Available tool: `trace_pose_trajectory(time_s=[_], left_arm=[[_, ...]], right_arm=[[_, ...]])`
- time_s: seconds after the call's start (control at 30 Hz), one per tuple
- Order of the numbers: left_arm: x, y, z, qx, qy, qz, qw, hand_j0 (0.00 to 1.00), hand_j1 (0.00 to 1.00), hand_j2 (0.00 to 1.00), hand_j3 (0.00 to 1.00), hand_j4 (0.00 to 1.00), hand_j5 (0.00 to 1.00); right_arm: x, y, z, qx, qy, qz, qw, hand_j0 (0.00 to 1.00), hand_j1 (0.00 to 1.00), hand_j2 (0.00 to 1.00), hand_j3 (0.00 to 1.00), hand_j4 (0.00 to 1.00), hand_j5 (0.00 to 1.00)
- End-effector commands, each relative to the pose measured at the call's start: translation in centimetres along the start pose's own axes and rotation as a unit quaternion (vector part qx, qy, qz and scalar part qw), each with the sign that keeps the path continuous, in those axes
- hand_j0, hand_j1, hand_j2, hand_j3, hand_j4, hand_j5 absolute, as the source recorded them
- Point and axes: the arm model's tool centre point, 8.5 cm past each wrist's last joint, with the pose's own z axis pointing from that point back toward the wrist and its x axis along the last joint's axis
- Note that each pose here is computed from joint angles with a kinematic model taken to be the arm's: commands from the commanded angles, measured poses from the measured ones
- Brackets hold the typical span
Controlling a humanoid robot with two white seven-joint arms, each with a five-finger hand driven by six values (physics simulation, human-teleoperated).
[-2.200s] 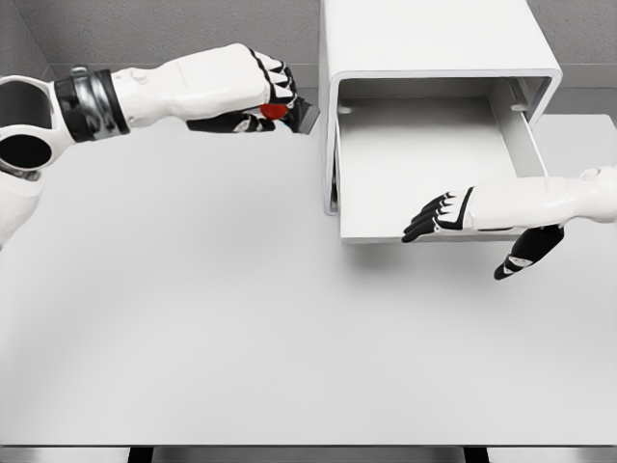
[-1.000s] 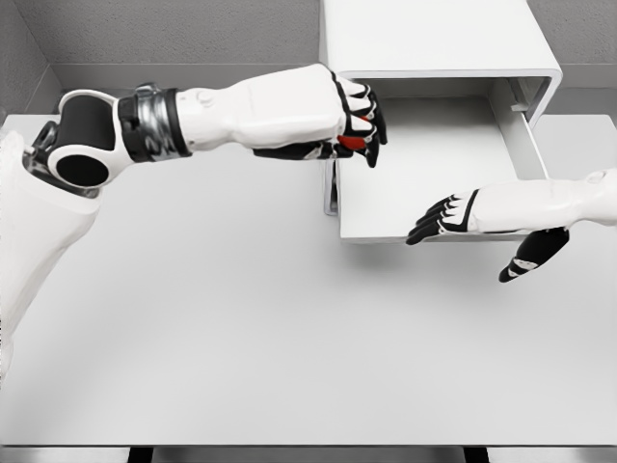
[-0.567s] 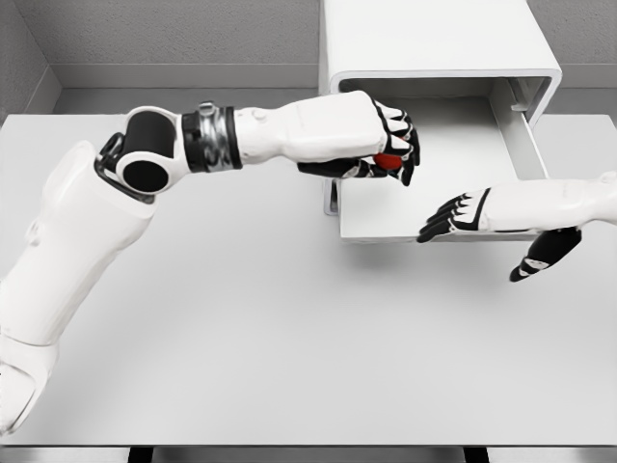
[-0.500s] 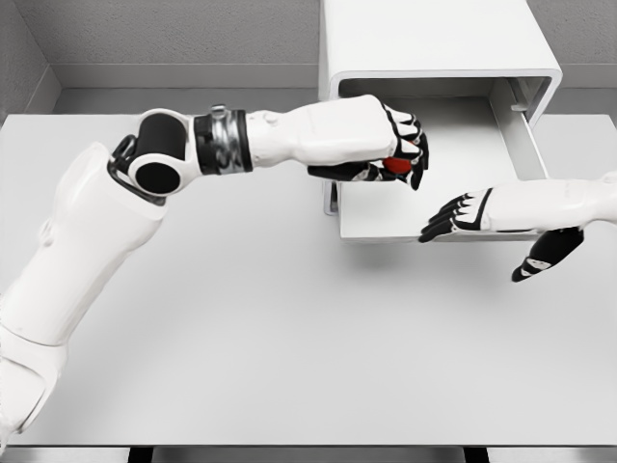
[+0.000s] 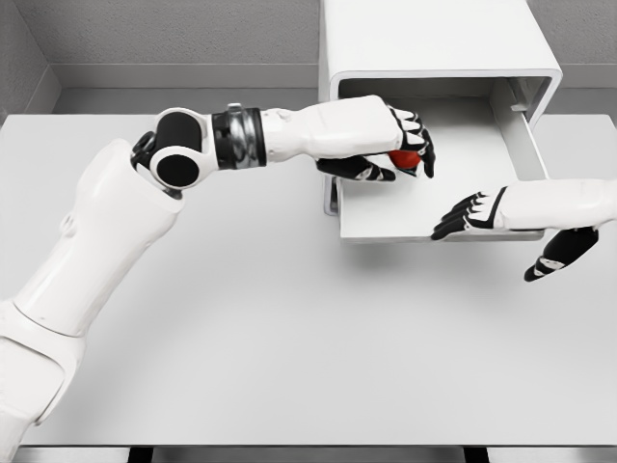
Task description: Slide open multi-storey tabletop storage cabinets and put open load switch and slide close multi-storey tabletop storage cabinets
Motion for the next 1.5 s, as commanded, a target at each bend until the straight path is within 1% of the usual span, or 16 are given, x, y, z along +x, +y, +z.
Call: trace_pose_trajectory(time_s=[0.0,0.4,0.43,0.47,0.53,0.57,0.6,0.67,0.7,0.8,0.9,1.0,1.13,1.2,1.33,1.47], left_arm=[[0.2,0.2,-0.1,0.007,-0.004,0.005,1.0,0.89,0.89,0.89,0.89,0.89,0.89],[1.2,2.5,0.4,0.039,-0.032,0.007,0.9987,0.9,0.9,0.9,0.9,0.9,0.9],[1.3,3.1,2.0,0.046,-0.038,0.012,0.9981,0.91,0.91,0.91,0.91,0.91,0.91],[3.0,3.3,3.2,0.045,-0.074,0.026,0.996,0.96,0.96,0.96,0.96,0.96,0.96],[5.2,4.8,7.8,0.043,-0.101,0.031,0.9935,1.0,1.0,1.0,1.0,1.0,1.0],[5.8,5.3,10.9,0.033,-0.094,0.037,0.9943,1.0,1.0,1.0,1.0,1.0,1.0],[5.5,5.3,14.2,0.017,-0.067,0.051,0.9963,1.0,1.0,1.0,1.0,1.0,1.0],[4.2,5.4,20.1,-0.022,0.016,0.051,0.9983,1.0,1.0,1.0,1.0,1.0,1.0],[3.5,4.1,22.8,-0.042,0.058,0.065,0.9953,1.0,1.0,1.0,1.0,1.0,1.0],[2.8,3.6,22.9,-0.044,0.068,0.069,0.9944,1.0,1.0,1.0,1.0,1.0,1.0],[-0.3,2.3,25.9,-0.072,0.147,0.057,0.9849,1.0,1.0,1.0,1.0,1.0,1.0],[-2.1,1.4,28.3,-0.077,0.193,0.074,0.9754,1.0,1.0,1.0,1.0,1.0,1.0],[-2.5,1.2,28.7,-0.079,0.201,0.078,0.9734,1.0,1.0,1.0,1.0,1.0,1.0],[-2.8,1.1,29.2,-0.092,0.214,0.065,0.9702,1.0,1.0,1.0,1.0,1.0,1.0],[-2.8,1.1,29.3,-0.091,0.216,0.066,0.9699,1.0,1.0,1.0,1.0,1.0,1.0],[-2.8,1.1,29.4,-0.093,0.217,0.065,0.9696,1.0,1.0,1.0,1.0,1.0,1.0]], right_arm=[[0.0,-0.1,0.1,-0.003,0.0,-0.003,1.0,1.0,1.0,1.0,1.0,1.0,1.0],[0.0,-0.1,0.1,-0.003,0.0,-0.003,1.0,1.0,1.0,1.0,1.0,1.0,1.0],[0.0,-0.1,0.1,-0.003,0.0,-0.003,1.0,1.0,1.0,1.0,1.0,1.0,1.0],[0.0,-0.1,0.2,-0.003,0.002,-0.003,1.0,1.0,1.0,1.0,1.0,1.0,1.0],[-0.1,0.0,0.5,-0.004,0.005,-0.004,1.0,1.0,1.0,1.0,1.0,1.0,1.0],[-0.1,0.0,0.5,-0.004,0.005,-0.004,1.0,1.0,1.0,1.0,1.0,1.0,1.0],[-0.1,0.0,0.6,-0.004,0.006,-0.005,1.0,1.0,1.0,1.0,1.0,1.0,1.0],[-0.1,-0.1,0.7,-0.006,0.007,-0.003,1.0,1.0,1.0,1.0,1.0,1.0,1.0],[0.0,-0.3,0.7,-0.011,0.004,-0.007,0.9999,1.0,1.0,1.0,1.0,1.0,1.0],[0.1,-0.6,0.8,-0.015,0.004,-0.004,0.9999,1.0,1.0,1.0,1.0,1.0,1.0],[0.3,-1.3,0.5,-0.027,-0.002,0.003,0.9996,1.0,1.0,1.0,1.0,1.0,1.0],[0.3,-1.7,0.6,-0.032,-0.001,0.008,0.9995,1.0,1.0,1.0,1.0,1.0,1.0],[0.4,-1.8,0.5,-0.033,-0.002,0.01,0.9994,1.0,1.0,1.0,1.0,1.0,1.0],[0.5,-1.9,0.0,-0.033,-0.009,0.011,0.9994,1.0,1.0,1.0,1.0,1.0,1.0],[0.7,-2.4,-1.3,-0.033,-0.025,0.018,0.999,1.0,1.0,1.0,1.0,1.0,1.0],[0.3,-2.2,-1.4,-0.021,-0.01,0.033,0.9992,1.0,1.0,1.0,1.0,1.0,1.0]])
